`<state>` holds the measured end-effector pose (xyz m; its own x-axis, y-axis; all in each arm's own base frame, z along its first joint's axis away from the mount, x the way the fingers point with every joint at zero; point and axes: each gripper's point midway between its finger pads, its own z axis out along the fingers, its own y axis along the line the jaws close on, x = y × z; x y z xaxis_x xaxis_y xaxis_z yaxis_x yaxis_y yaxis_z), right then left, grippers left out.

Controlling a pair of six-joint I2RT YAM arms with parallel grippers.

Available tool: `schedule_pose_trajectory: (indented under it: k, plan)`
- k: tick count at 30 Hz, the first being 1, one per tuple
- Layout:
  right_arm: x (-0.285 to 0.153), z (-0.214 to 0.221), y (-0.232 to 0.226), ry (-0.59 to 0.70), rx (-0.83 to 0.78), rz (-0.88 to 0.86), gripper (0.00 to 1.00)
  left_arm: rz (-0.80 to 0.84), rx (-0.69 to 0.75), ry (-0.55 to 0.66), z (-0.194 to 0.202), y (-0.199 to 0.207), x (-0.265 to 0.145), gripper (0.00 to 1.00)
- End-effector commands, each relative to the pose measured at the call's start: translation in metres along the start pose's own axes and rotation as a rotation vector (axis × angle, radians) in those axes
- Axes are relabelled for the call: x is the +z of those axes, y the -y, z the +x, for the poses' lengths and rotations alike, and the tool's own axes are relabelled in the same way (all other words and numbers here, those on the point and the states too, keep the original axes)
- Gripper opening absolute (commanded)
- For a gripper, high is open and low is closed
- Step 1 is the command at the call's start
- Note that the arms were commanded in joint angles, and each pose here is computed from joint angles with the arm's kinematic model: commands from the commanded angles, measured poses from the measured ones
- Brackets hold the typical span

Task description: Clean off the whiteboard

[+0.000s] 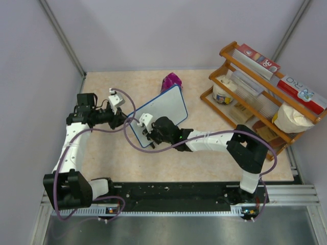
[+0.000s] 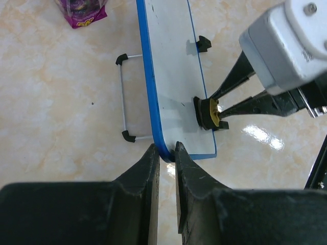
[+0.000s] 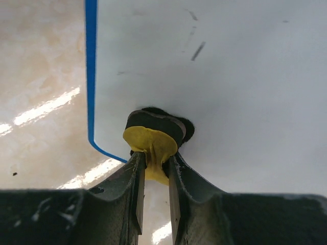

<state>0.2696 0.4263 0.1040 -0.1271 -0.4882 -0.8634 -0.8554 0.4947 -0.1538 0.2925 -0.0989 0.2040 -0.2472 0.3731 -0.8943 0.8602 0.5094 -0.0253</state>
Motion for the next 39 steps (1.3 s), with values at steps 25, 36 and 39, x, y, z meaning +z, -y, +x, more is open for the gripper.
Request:
schedule_pose_trajectory:
  k: [25,36,39]
  plan:
    - [-0.026,-0.005,0.123,0.081,0.031,0.311,0.0,-0.019,0.089,-0.008,-0.009,-0.009,-0.003,0.0]
    - [-0.037,-0.012,0.162,0.106,0.069,0.373,0.0,-0.019,0.091,-0.012,-0.007,-0.009,-0.003,0.0]
    - [-0.034,-0.013,0.156,0.101,0.094,0.343,0.0,-0.016,0.09,-0.01,-0.007,-0.008,-0.003,0.0]
